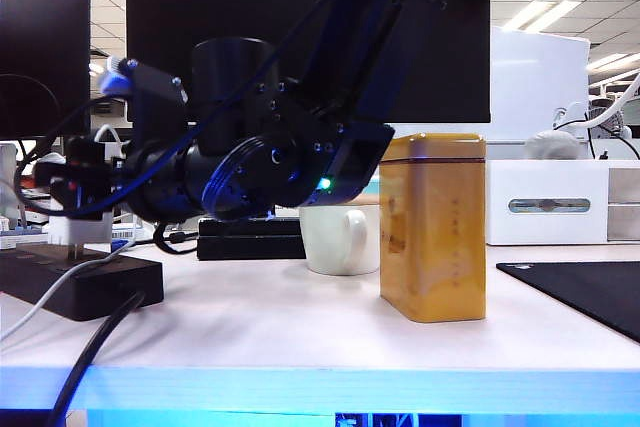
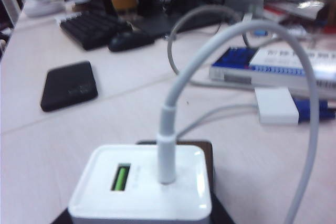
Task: Plug the white charger into the left socket.
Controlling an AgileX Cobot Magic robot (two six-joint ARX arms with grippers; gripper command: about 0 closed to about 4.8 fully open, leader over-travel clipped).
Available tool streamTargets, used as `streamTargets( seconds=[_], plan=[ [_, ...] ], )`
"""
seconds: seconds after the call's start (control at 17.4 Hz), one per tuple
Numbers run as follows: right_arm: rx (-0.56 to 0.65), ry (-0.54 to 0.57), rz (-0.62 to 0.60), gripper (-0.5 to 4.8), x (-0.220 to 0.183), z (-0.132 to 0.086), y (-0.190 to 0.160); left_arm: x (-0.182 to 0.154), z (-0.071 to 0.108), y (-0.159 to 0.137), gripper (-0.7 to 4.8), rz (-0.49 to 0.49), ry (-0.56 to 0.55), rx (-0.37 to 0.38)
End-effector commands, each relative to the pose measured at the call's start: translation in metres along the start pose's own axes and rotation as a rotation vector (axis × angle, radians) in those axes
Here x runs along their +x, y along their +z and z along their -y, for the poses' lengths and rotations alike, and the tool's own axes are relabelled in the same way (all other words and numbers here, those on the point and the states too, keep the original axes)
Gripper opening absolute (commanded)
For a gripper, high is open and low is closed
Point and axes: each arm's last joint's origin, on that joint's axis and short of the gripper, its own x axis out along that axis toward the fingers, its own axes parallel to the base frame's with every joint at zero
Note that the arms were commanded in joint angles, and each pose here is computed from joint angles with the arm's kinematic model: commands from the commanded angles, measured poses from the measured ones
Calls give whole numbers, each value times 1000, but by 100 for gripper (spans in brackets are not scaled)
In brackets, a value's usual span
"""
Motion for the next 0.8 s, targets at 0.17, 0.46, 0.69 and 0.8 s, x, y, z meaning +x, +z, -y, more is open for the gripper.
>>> streamTargets(
  seconds=[0.17, 0.46, 0.69, 0.8],
  plan=[
    [2, 3, -52, 206, -1, 0, 2, -1, -2, 2, 26, 10, 8, -3],
    [17, 18, -138, 205, 0, -11, -7, 0, 9, -13, 21, -86, -192, 49],
    [8, 27, -95, 205, 1, -13, -3, 12, 36, -37, 27, -242, -471, 185],
    [8, 29, -95, 205, 1, -14, -3, 17, 43, -49, 6, -337, -485, 203]
  ],
)
